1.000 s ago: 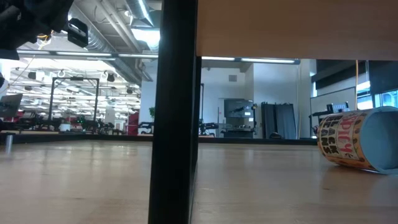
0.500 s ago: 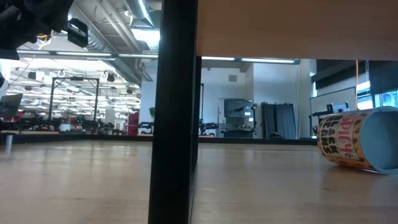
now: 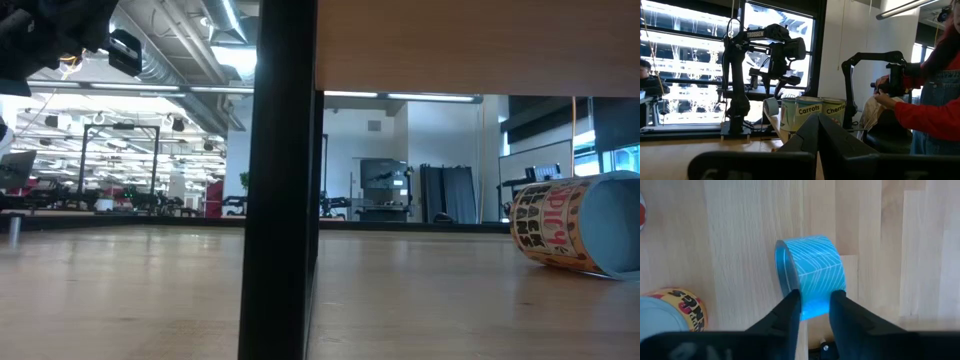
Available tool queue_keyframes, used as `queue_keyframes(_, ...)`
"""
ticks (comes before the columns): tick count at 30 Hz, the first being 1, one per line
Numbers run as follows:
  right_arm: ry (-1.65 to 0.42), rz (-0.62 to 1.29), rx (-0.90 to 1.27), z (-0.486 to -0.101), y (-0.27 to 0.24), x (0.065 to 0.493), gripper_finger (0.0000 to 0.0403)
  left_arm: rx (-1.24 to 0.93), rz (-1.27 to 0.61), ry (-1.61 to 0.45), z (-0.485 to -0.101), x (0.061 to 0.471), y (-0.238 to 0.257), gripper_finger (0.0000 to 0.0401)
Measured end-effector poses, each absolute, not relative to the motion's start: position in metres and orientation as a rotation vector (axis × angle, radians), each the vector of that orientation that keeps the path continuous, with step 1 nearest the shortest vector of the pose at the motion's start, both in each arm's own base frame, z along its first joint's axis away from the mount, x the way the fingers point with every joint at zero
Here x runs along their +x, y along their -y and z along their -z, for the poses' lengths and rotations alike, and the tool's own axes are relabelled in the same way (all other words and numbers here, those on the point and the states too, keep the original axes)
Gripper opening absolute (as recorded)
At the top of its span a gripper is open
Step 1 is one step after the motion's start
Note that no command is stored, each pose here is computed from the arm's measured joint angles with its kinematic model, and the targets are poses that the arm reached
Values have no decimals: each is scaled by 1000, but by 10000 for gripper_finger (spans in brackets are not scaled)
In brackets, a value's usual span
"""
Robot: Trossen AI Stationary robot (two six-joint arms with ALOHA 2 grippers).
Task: Pick and place cans onto a shelf
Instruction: Adjust the tuna can on the shelf
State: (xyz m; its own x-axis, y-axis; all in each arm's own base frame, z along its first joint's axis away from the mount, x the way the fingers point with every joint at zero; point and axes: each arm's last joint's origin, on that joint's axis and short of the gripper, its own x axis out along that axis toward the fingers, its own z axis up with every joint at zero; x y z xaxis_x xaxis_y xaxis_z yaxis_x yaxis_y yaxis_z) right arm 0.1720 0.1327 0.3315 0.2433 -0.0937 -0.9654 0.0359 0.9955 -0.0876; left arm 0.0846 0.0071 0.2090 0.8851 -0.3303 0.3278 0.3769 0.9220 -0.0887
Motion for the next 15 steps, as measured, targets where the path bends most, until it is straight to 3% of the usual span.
queue_keyframes(6,-1323,88,-50,-331,-133,172,57,-152,369,314,-209,85,-7,0)
queue_keyframes(15,-1309,80,-41,-332,-134,173,15,-152,369,314,-209,85,-7,0)
